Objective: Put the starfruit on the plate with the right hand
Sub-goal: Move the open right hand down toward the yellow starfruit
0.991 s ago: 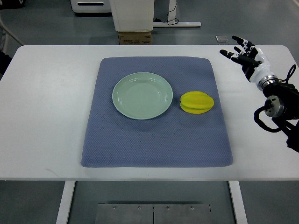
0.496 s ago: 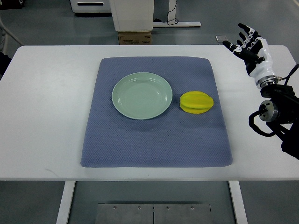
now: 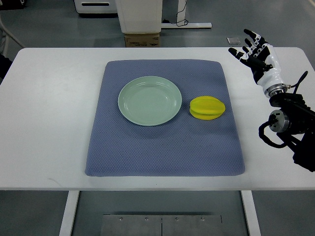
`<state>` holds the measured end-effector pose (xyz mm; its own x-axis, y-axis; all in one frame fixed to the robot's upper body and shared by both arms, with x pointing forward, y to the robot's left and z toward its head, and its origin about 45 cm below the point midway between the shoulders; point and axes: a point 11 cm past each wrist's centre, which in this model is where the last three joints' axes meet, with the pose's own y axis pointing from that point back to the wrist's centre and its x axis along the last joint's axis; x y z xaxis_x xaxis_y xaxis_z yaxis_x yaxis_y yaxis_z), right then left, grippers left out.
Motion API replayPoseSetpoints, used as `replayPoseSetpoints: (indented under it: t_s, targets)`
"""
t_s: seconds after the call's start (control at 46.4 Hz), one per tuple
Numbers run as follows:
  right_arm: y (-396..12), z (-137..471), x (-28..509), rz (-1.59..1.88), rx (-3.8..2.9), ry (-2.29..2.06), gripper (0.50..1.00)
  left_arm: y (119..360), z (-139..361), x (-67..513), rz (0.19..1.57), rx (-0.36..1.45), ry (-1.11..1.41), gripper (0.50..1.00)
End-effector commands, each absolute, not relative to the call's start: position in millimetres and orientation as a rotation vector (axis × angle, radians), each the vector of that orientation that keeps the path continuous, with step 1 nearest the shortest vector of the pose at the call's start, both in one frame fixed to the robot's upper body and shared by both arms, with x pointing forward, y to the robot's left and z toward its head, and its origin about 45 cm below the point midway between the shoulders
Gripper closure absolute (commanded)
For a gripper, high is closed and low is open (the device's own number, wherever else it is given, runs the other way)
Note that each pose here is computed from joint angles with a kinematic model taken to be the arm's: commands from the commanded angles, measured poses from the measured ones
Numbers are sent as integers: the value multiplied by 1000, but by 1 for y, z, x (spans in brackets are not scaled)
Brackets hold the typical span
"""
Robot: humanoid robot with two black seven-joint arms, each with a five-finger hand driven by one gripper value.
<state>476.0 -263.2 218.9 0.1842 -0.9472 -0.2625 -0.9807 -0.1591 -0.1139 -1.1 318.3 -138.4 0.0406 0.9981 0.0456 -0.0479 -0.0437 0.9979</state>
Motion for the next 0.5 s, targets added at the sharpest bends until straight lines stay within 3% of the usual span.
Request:
replayPoseSetpoints:
  t_s: [0.0, 0.474]
  targets:
    - [-259, 217, 474, 203, -2230, 1811, 500, 318, -138, -1, 1233, 1227, 1123, 500]
    - [-217, 224, 422, 20, -2562, 1638, 500, 318, -138, -1, 1233, 1227, 1123, 500]
